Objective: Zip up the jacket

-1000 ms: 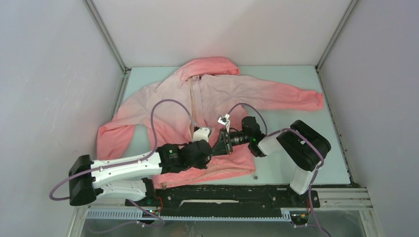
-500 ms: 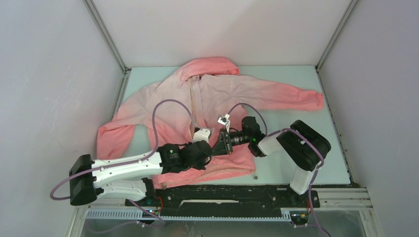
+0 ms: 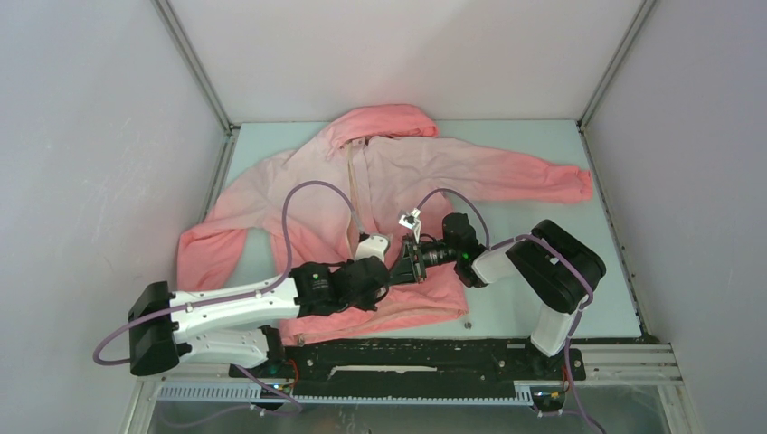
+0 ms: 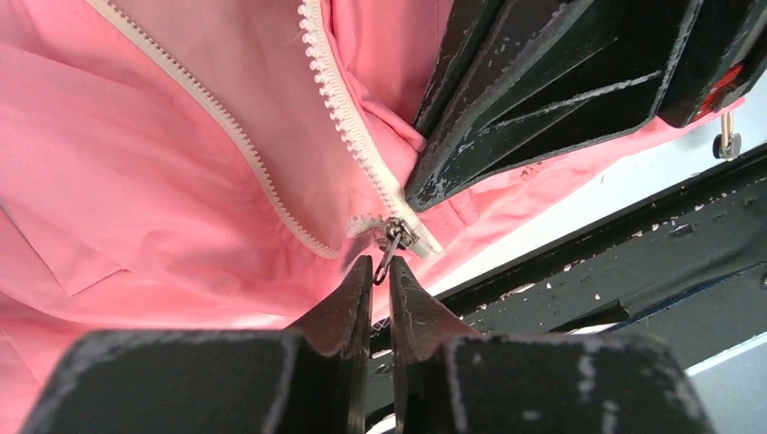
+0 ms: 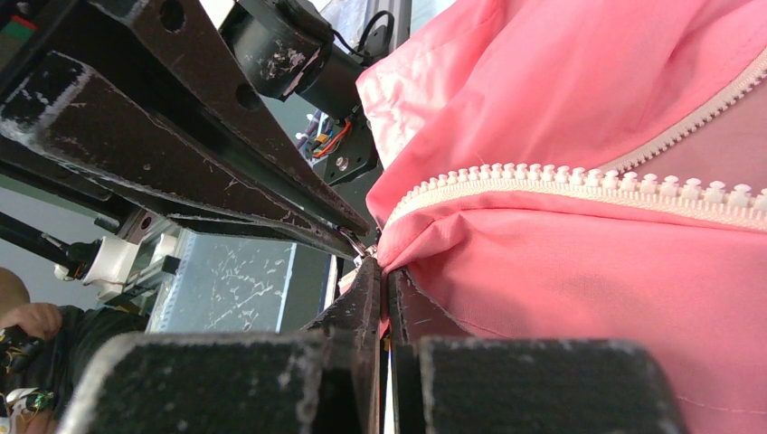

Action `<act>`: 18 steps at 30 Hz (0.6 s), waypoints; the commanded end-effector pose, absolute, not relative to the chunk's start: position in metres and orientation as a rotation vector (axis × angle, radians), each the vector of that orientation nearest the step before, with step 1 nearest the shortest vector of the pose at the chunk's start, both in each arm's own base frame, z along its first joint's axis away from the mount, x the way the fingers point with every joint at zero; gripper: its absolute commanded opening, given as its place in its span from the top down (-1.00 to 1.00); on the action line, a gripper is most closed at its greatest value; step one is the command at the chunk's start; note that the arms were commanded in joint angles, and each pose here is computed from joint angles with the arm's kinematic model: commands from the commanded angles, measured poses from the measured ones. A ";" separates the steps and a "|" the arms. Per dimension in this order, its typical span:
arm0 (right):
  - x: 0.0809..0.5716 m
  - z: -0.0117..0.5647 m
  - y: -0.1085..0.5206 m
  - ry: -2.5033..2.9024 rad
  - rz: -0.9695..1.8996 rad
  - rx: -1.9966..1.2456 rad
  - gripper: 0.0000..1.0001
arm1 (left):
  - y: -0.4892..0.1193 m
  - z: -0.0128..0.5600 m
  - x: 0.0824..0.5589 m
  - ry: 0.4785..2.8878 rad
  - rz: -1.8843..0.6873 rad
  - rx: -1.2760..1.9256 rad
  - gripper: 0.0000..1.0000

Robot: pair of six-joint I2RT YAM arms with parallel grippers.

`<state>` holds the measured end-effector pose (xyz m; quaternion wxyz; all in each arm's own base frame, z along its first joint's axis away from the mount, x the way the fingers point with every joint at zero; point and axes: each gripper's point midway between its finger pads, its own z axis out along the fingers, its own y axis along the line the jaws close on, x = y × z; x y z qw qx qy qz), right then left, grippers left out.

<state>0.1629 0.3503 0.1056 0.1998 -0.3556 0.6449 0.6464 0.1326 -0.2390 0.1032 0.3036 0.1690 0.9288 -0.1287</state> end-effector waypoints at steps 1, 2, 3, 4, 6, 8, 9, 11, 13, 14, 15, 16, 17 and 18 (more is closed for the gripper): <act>0.164 0.118 0.352 1.707 1.785 -1.033 1.00 | -0.258 0.131 0.142 2.387 -0.407 0.442 0.74; 0.164 0.118 0.352 1.708 1.786 -1.035 1.00 | -0.258 0.131 0.142 2.386 -0.408 0.447 0.78; 0.164 0.118 0.352 1.710 1.785 -1.031 1.00 | -0.258 0.131 0.142 2.384 -0.410 0.450 0.83; 0.164 0.118 0.352 1.709 1.786 -1.031 1.00 | -0.259 0.131 0.141 2.384 -0.415 0.454 0.89; 0.165 0.118 0.352 1.716 1.781 -1.021 1.00 | -0.260 0.131 0.140 2.383 -0.425 0.464 0.99; 0.169 0.116 0.353 1.741 1.771 -0.990 0.99 | -0.261 0.130 0.139 2.386 -0.428 0.474 1.00; 0.171 0.113 0.353 1.769 1.760 -0.962 0.91 | -0.261 0.130 0.139 2.385 -0.431 0.482 1.00; 0.175 0.109 0.352 1.825 1.734 -0.888 0.66 | -0.262 0.129 0.137 2.387 -0.444 0.493 1.00; 0.177 0.106 0.350 1.876 1.711 -0.812 0.56 | -0.263 0.128 0.134 2.388 -0.468 0.503 1.00; 0.181 0.103 0.348 1.920 1.685 -0.765 0.50 | -0.263 0.128 0.134 2.388 -0.474 0.504 1.00; 0.183 0.098 0.345 1.971 1.653 -0.722 0.41 | -0.263 0.127 0.133 2.389 -0.478 0.505 1.00; 0.186 0.093 0.342 2.023 1.621 -0.684 0.25 | -0.263 0.127 0.132 2.391 -0.483 0.510 1.00; 0.187 0.088 0.339 2.074 1.588 -0.647 0.18 | -0.262 0.126 0.131 2.392 -0.483 0.518 1.00; 0.187 0.089 0.336 2.089 1.565 -0.627 0.11 | -0.262 0.126 0.131 2.391 -0.482 0.521 1.00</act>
